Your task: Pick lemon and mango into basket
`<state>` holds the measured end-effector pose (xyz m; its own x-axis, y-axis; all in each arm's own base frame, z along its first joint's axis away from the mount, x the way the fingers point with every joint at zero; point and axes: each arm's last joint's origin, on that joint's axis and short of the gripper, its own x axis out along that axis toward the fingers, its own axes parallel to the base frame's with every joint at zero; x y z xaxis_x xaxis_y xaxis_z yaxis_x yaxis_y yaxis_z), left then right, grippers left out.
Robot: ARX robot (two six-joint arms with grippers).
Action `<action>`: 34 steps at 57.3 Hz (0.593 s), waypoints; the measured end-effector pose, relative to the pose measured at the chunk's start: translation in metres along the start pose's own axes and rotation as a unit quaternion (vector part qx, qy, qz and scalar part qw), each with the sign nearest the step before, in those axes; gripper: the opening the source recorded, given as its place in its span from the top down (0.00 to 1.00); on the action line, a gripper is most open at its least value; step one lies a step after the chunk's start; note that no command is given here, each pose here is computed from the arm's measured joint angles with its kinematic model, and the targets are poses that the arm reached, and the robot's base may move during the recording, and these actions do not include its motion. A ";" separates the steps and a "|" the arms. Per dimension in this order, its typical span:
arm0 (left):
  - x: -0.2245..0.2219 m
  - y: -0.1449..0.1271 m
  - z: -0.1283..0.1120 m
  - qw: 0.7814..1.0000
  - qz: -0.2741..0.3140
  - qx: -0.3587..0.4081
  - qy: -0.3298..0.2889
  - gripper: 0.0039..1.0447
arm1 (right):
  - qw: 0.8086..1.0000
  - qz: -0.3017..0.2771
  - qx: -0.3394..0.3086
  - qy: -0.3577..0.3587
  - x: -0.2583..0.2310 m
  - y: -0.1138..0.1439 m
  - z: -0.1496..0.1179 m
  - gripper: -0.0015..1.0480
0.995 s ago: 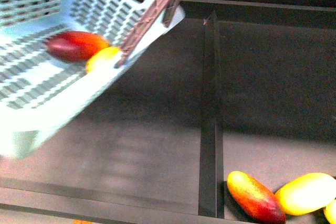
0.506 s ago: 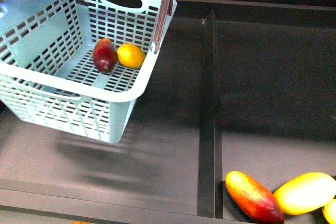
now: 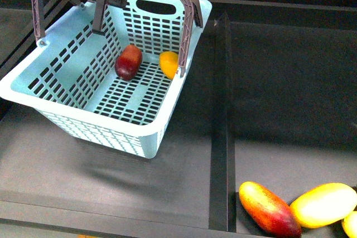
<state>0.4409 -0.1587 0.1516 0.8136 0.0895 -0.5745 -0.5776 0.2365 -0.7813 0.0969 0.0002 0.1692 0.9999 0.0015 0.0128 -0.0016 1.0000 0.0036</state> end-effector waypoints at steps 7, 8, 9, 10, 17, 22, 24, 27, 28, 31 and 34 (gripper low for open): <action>-0.006 0.001 0.007 1.000 0.007 0.007 -0.026 0.59 | 1.000 0.000 0.000 0.000 0.000 0.000 0.000 0.08; -0.008 0.000 0.009 1.000 0.007 0.007 -0.029 0.57 | 1.000 0.000 0.000 0.000 0.000 0.000 0.000 0.08; -0.010 -0.001 0.010 0.999 0.007 0.006 -0.035 0.54 | 1.000 0.000 0.000 0.000 0.000 0.000 0.000 0.08; -0.014 -0.002 0.013 0.999 0.008 0.006 -0.041 0.49 | 1.000 0.000 0.000 0.000 0.000 0.000 0.000 0.08; -0.042 -0.005 0.025 0.997 0.022 0.007 -0.071 0.28 | 1.000 0.000 0.000 0.000 0.000 0.000 0.000 0.08; -0.065 -0.003 0.032 0.994 0.037 0.017 -0.102 0.15 | 1.000 0.000 0.000 0.000 0.000 0.000 0.000 0.08; -0.079 -0.002 0.035 0.992 0.044 0.024 -0.116 0.08 | 1.000 0.000 0.000 0.000 0.000 0.000 0.000 0.08; -0.096 -0.004 0.036 0.991 0.050 0.035 -0.120 0.05 | 1.000 0.000 0.000 0.000 0.000 0.000 0.000 0.08; -0.103 -0.005 0.035 0.991 0.047 0.042 -0.120 0.07 | 1.000 0.000 0.000 0.000 0.000 0.000 0.000 0.08; -0.114 -0.011 0.032 0.992 0.035 0.053 -0.111 0.07 | 1.000 0.000 0.000 0.000 0.000 0.000 0.000 0.08; -0.122 -0.015 0.028 0.993 0.022 0.065 -0.101 0.07 | 1.000 0.000 0.000 0.000 0.000 0.000 0.000 0.08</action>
<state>0.3521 -0.1455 0.2400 0.7915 0.2915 -0.5372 -0.6109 0.3487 -0.7108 0.0969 0.0002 0.1692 0.9999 0.0015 0.0128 -0.0016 1.0000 0.0036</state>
